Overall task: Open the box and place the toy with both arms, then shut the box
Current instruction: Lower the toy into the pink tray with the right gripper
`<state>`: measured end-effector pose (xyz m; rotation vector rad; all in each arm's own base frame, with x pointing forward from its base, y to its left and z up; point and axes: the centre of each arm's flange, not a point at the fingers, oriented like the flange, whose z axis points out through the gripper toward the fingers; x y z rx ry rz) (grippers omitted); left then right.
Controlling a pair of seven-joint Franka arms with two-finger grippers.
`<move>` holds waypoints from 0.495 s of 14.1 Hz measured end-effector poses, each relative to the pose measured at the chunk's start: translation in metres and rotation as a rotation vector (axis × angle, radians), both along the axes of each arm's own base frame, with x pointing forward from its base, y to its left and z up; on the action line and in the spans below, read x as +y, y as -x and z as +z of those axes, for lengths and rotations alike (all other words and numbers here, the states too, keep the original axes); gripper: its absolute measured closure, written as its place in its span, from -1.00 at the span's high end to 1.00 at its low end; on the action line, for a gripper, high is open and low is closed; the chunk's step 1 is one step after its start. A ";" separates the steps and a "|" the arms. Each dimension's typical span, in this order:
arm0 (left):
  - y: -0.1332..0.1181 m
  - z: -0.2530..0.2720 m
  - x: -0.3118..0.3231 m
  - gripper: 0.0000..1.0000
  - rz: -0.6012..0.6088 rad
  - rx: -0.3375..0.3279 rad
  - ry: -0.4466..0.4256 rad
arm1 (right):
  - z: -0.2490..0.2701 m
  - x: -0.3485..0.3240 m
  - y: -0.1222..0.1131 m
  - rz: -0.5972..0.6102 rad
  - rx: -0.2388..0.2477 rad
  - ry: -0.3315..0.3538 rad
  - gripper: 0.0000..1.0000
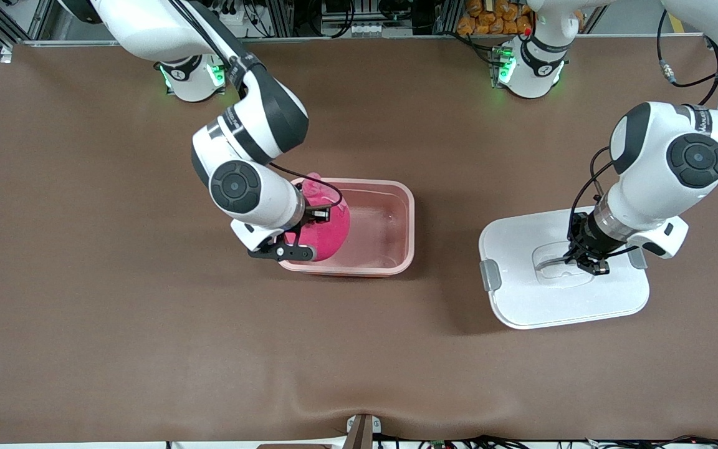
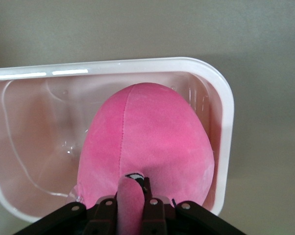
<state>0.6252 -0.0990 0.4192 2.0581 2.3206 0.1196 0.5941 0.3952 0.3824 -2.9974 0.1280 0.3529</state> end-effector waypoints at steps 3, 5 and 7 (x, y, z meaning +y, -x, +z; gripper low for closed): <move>0.001 0.000 -0.004 -0.87 -0.010 0.001 0.001 | -0.024 0.006 -0.002 -0.009 -0.011 0.028 -0.76; 0.002 0.002 -0.015 -0.87 -0.034 -0.002 0.005 | -0.037 0.010 -0.003 -0.020 -0.010 0.033 -0.76; 0.004 0.004 -0.026 -0.87 -0.052 -0.006 0.008 | -0.045 0.017 -0.002 -0.030 -0.019 0.030 -0.76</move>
